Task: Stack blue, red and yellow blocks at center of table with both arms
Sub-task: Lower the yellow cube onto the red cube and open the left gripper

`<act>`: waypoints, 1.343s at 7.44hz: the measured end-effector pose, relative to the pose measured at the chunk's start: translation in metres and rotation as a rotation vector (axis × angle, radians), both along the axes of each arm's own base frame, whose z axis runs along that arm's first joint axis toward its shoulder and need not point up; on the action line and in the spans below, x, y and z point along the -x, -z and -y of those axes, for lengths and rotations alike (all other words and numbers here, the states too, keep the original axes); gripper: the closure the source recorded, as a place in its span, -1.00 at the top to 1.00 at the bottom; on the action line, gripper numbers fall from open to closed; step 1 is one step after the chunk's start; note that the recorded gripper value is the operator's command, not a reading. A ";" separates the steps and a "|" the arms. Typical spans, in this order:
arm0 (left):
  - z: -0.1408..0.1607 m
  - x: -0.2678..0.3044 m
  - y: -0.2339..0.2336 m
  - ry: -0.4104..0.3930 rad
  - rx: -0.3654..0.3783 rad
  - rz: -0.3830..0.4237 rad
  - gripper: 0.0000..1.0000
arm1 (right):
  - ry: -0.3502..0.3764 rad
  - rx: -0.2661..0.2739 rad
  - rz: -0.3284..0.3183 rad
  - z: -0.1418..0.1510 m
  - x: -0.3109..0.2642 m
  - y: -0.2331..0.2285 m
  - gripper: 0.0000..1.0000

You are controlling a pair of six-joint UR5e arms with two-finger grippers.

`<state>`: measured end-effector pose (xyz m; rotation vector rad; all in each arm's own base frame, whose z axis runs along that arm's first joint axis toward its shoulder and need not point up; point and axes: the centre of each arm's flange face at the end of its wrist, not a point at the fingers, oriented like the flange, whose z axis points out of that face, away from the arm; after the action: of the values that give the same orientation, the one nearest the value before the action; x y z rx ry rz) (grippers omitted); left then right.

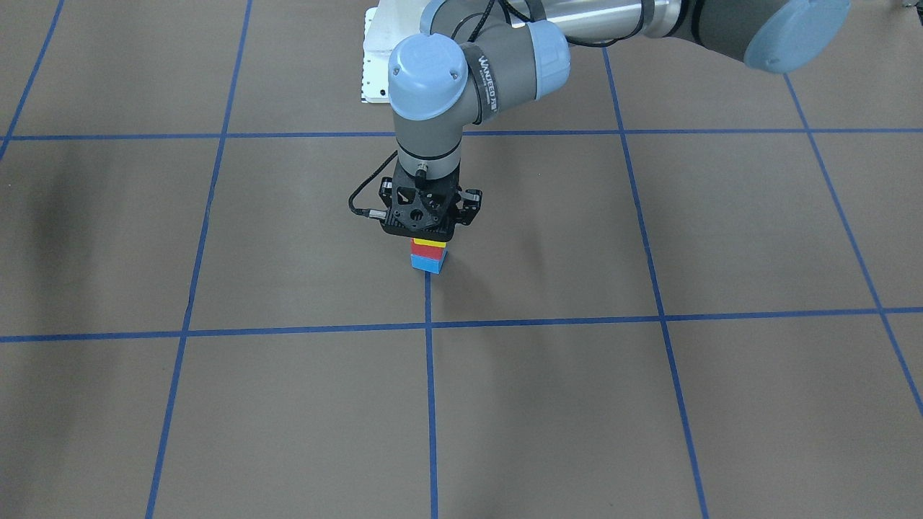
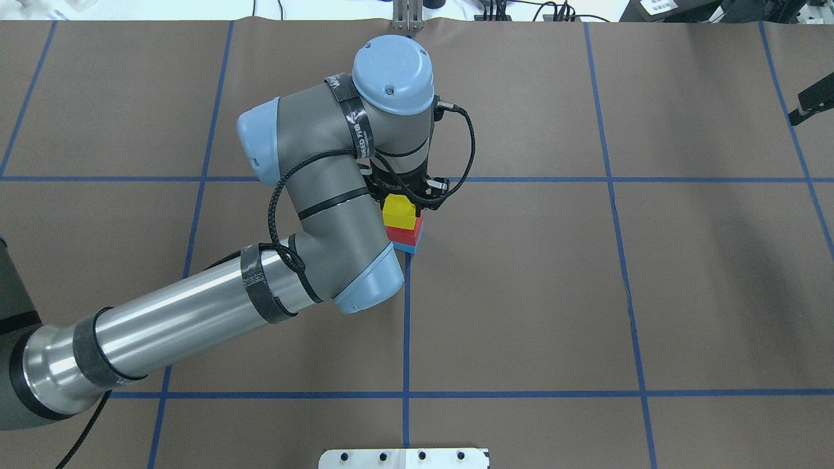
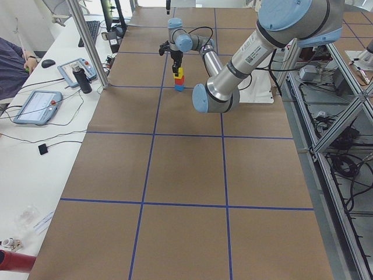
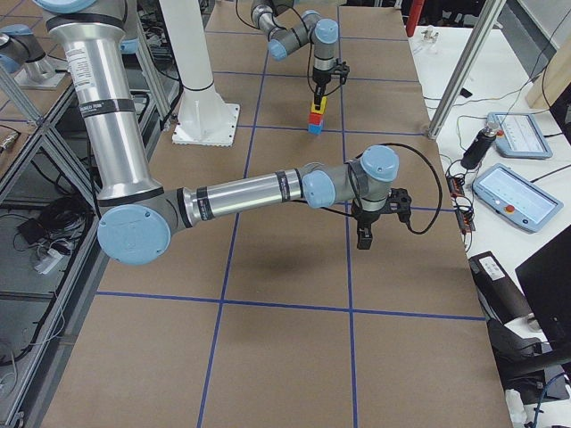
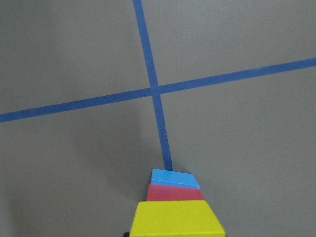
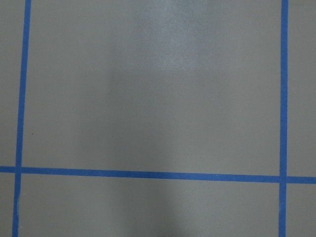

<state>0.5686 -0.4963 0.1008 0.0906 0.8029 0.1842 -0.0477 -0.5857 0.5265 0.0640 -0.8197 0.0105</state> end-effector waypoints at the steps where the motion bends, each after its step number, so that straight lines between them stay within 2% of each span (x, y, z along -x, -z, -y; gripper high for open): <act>1: -0.001 0.000 0.000 -0.002 0.000 -0.002 -0.94 | -0.001 0.000 0.000 0.000 0.000 0.000 1.00; 3: -0.004 -0.002 0.002 -0.007 -0.001 -0.006 0.99 | -0.004 -0.003 0.001 0.000 -0.003 0.001 1.00; 6: -0.018 -0.014 -0.007 -0.021 -0.017 -0.042 1.00 | -0.005 -0.003 0.000 -0.001 -0.005 0.001 1.00; 10: -0.020 -0.006 -0.003 -0.016 -0.026 -0.058 1.00 | -0.005 -0.004 0.000 0.000 -0.006 0.002 1.00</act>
<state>0.5748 -0.4765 0.1042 0.1143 0.8588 0.2075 -0.0416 -0.5857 0.5247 0.0697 -0.8191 0.0135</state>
